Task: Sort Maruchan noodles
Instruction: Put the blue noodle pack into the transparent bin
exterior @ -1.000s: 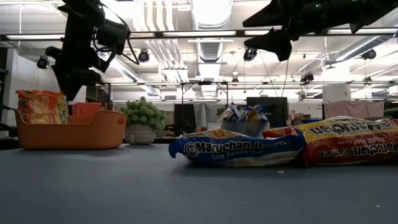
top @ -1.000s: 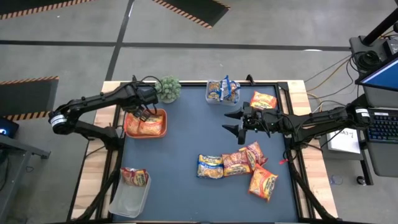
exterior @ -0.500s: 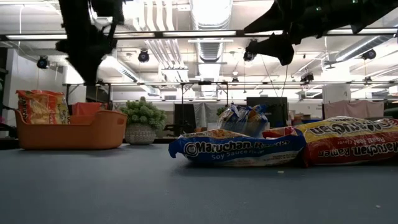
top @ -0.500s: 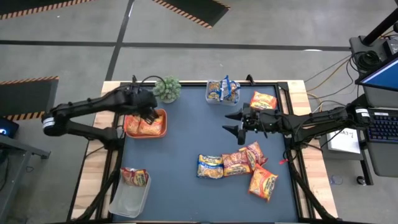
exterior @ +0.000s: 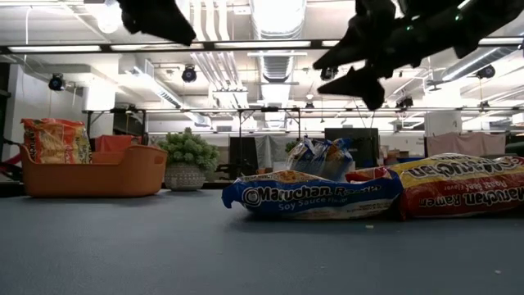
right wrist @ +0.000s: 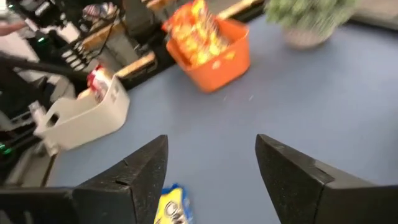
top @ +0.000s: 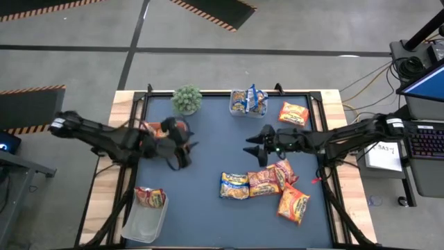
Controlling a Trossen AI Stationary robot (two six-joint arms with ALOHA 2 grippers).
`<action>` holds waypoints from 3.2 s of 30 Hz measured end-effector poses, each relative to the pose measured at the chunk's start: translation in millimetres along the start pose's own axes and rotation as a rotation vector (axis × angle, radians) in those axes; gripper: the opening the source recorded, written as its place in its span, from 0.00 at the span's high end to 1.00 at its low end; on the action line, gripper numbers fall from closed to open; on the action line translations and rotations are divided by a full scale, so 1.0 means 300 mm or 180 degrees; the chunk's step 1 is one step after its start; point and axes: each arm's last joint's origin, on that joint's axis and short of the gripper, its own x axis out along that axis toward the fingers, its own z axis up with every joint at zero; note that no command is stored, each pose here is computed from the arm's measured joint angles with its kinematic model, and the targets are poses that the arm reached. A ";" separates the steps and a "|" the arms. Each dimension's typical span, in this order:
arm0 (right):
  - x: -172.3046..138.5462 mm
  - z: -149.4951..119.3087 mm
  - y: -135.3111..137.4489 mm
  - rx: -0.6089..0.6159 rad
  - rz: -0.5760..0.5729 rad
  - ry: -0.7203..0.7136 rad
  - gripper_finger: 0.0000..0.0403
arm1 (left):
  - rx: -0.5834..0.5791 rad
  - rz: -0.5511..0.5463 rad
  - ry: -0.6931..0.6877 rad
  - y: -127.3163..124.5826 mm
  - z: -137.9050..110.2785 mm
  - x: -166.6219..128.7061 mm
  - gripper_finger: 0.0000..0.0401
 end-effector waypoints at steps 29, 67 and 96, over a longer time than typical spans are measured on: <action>0.354 -0.154 0.276 -0.0361 0.0496 0.1997 0.71 | 0.0214 -0.0341 -0.0067 -0.258 -0.077 0.047 0.60; 0.423 0.008 0.115 -0.0792 -0.0783 0.1557 0.98 | 0.0387 -0.0254 -0.0031 -0.301 -0.101 0.086 0.60; 0.153 0.011 -0.127 0.0286 -0.0855 0.1306 0.98 | 0.1240 -0.0804 0.0448 -0.135 -0.141 0.463 0.99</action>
